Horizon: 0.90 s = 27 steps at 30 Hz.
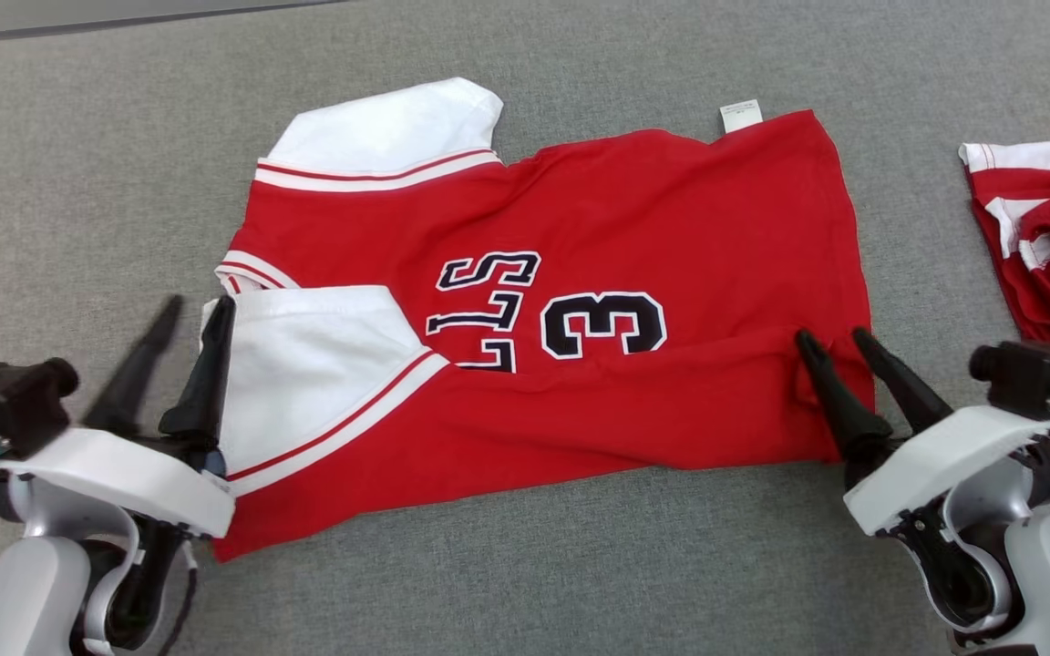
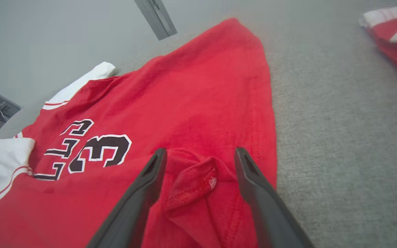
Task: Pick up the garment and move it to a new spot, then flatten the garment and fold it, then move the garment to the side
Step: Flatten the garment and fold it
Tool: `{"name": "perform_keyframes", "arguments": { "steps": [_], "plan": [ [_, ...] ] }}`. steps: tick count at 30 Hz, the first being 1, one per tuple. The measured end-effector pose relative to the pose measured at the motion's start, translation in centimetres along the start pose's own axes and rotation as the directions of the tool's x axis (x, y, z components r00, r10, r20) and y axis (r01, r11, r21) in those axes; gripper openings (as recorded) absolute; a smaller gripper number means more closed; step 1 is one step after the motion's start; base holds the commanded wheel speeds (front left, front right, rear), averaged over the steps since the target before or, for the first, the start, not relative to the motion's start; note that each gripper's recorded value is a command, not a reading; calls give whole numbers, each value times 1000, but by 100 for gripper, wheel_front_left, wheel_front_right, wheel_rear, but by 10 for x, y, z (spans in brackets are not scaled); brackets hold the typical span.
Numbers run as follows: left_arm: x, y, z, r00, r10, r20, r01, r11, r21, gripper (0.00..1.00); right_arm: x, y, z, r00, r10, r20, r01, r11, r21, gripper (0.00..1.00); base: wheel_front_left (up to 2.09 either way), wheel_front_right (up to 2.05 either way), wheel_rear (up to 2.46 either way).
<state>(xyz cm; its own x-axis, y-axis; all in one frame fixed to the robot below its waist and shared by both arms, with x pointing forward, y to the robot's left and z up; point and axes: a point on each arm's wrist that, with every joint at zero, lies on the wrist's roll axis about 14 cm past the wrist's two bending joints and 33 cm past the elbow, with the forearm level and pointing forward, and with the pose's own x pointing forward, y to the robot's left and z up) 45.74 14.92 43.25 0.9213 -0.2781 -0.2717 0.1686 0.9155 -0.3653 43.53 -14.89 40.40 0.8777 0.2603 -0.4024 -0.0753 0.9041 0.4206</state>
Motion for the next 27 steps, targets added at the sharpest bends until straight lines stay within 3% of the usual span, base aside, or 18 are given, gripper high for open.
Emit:
{"name": "perform_keyframes", "arguments": {
  "steps": [4, 8, 12, 17, 27],
  "plan": [
    [-7, 15, 32, 984, 81, 158, -88, 995, 39, 100, -9, 1, 29, 986, -1, 164, -1, 1000, 10, 100, 0, 0, 0],
    [-23, 17, 73, 922, 133, 365, -171, 983, 73, 100, -21, 13, 67, 928, 24, 371, -4, 999, -54, 100, 0, 0, 0],
    [-31, 11, 91, 890, 127, 439, -190, 976, 103, 100, -28, 24, 79, 891, 50, 451, 1, 993, -114, 100, 0, 0, 0],
    [-42, 5, 91, 882, 116, 457, -216, 961, 173, 100, -37, 34, 83, 864, 76, 498, 33, 978, -205, 100, 0, 0, 0],
    [-62, -2, 55, 911, 140, 388, -236, 948, 213, 100, -58, 22, 62, 882, 29, 471, 106, 961, -256, 100, 0, 0, 0]
  ]
}}
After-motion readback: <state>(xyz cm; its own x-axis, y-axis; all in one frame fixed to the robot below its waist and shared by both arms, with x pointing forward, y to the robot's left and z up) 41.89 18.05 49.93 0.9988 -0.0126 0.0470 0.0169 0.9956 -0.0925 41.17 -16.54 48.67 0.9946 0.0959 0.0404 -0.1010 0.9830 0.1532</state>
